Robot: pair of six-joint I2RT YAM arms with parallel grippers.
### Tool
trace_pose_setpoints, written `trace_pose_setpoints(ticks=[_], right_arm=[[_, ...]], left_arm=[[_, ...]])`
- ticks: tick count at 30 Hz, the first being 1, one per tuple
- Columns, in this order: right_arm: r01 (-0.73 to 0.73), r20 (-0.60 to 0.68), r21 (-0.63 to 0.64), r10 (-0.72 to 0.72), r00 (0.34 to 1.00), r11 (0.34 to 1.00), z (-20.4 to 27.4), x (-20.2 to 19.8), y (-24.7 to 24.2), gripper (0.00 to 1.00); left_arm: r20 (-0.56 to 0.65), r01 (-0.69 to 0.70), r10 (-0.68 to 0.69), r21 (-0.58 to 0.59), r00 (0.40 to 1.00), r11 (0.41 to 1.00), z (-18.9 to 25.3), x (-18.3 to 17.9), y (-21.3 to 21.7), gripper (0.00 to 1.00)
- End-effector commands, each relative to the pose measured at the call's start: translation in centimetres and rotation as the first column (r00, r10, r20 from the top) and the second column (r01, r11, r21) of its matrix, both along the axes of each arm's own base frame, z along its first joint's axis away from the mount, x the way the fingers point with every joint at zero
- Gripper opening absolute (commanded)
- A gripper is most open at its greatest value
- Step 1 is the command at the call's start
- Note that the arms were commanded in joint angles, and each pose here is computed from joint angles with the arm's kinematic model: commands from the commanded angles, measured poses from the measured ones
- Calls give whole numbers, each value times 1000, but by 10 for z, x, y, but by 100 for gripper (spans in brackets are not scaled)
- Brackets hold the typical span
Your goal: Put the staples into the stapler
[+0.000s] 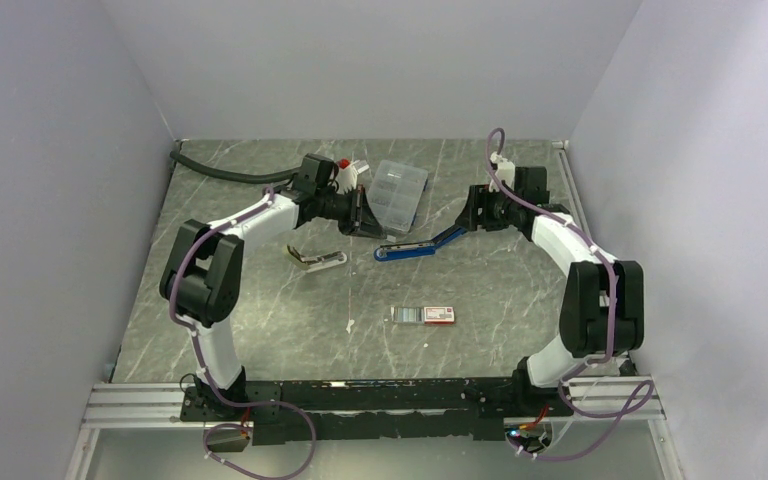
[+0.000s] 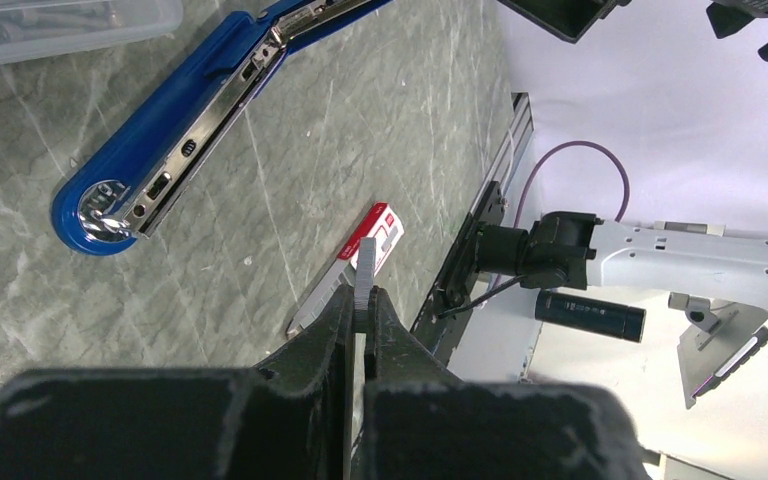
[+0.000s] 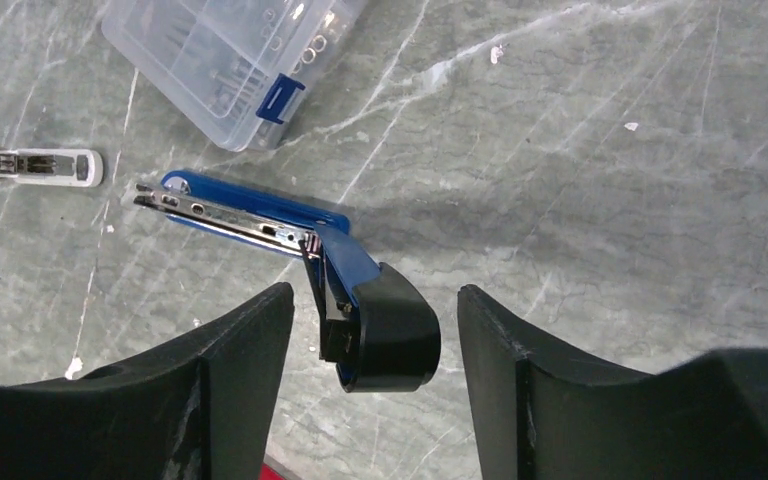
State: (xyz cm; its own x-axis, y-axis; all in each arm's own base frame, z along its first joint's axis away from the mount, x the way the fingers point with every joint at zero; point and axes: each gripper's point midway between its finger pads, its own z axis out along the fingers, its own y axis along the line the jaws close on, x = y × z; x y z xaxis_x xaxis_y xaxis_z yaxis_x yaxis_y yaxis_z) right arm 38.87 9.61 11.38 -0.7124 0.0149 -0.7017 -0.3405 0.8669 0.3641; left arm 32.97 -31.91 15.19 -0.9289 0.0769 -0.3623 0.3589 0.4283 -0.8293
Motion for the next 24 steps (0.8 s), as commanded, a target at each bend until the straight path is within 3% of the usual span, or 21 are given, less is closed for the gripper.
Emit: trace_pose_setpoints(ticks=[1,16,24], right_arm=[[12,69,58,-16,997,998,24,23,4,62],[30,34,109,-34,999,994,27,13,7,31],[22,-24,187,-18,1000,982,34,-22,17,23]], left_arm=[[39,-11,12,-12,999,1000,9,10,-3,4],[14,-53,52,13,999,999,-4,17,-3,5],[-15,-81,81,-1,997,997,-8,20,-6,5]])
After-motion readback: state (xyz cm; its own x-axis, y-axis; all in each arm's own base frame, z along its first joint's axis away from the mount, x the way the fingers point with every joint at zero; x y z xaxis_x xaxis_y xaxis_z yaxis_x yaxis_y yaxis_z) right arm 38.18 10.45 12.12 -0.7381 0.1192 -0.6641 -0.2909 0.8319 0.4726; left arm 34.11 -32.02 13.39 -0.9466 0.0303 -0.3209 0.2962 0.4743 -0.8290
